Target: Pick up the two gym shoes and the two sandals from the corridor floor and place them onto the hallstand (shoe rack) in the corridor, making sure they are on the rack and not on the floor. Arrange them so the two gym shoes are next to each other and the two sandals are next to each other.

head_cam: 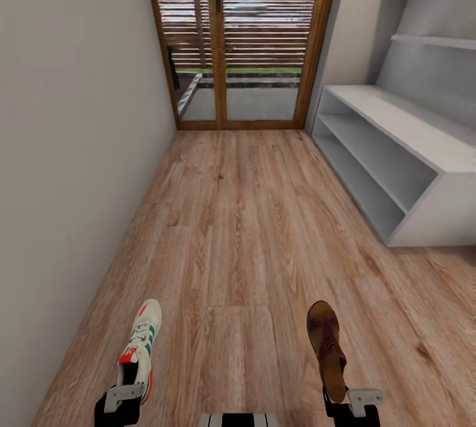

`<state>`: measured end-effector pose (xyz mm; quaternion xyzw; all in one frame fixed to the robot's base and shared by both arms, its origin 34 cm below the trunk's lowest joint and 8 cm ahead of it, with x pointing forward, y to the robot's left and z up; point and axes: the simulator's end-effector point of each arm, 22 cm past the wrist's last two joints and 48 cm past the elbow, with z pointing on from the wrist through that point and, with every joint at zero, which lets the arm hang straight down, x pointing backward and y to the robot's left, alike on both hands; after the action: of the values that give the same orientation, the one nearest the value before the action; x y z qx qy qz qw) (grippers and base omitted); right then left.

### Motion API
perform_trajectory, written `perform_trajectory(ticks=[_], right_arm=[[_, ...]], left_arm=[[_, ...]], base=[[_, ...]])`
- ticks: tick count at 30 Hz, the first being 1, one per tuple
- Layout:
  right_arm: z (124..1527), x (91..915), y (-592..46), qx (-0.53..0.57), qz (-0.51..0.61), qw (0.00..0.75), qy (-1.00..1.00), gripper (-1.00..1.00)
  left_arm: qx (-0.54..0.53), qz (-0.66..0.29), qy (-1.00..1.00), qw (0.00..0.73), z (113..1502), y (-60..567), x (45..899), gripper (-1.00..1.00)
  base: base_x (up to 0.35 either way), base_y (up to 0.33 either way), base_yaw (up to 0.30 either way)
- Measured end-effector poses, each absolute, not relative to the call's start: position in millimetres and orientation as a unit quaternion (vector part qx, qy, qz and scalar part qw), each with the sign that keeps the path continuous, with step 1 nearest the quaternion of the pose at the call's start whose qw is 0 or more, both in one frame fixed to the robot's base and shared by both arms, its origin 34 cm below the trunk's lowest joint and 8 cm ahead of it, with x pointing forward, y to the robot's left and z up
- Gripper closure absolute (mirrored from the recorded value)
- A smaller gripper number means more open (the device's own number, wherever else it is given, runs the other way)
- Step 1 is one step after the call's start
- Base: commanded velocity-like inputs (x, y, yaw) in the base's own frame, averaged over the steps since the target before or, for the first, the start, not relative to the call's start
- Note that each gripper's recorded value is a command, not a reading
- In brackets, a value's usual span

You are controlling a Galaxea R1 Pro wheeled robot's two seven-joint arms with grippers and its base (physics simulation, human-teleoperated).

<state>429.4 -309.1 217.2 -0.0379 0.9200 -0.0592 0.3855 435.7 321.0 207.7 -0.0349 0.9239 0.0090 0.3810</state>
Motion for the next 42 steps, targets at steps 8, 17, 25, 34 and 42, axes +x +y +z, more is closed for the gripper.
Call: perform_trajectory(ticks=[8, 17, 25, 34, 42], right_arm=[[237.9, 436.6, -308.6, -0.038, -0.059, 0.389, 0.919, 1.00], [261.7, 444.8, -309.0, -0.037, -0.059, 0.394, 0.916, 1.00], [279.1, 451.6, -308.4, -0.037, -0.059, 0.399, 0.914, 1.00], [283.5, 455.4, -307.9, -0.037, -0.059, 0.405, 0.912, 1.00], [282.6, 451.4, -306.1, -0.036, -0.057, 0.402, 0.913, 1.00]], left_arm=[[-0.035, 0.010, 0.922, 0.385, 228.7, 322.3, 443.2, 1.00], [-0.034, 0.010, 0.920, 0.390, 253.0, 323.3, 452.0, 1.00], [-0.034, 0.010, 0.918, 0.396, 270.5, 323.3, 458.9, 1.00], [-0.034, 0.008, 0.914, 0.404, 276.1, 321.4, 464.4, 1.00], [-0.035, 0.007, 0.912, 0.409, 280.6, 320.1, 468.1, 1.00]], base=[[0.000, 0.000, -0.177], [0.000, 0.000, -0.159], [0.000, 0.000, -0.060], [0.000, 0.000, -0.003], [0.113, 0.000, 0.000]])
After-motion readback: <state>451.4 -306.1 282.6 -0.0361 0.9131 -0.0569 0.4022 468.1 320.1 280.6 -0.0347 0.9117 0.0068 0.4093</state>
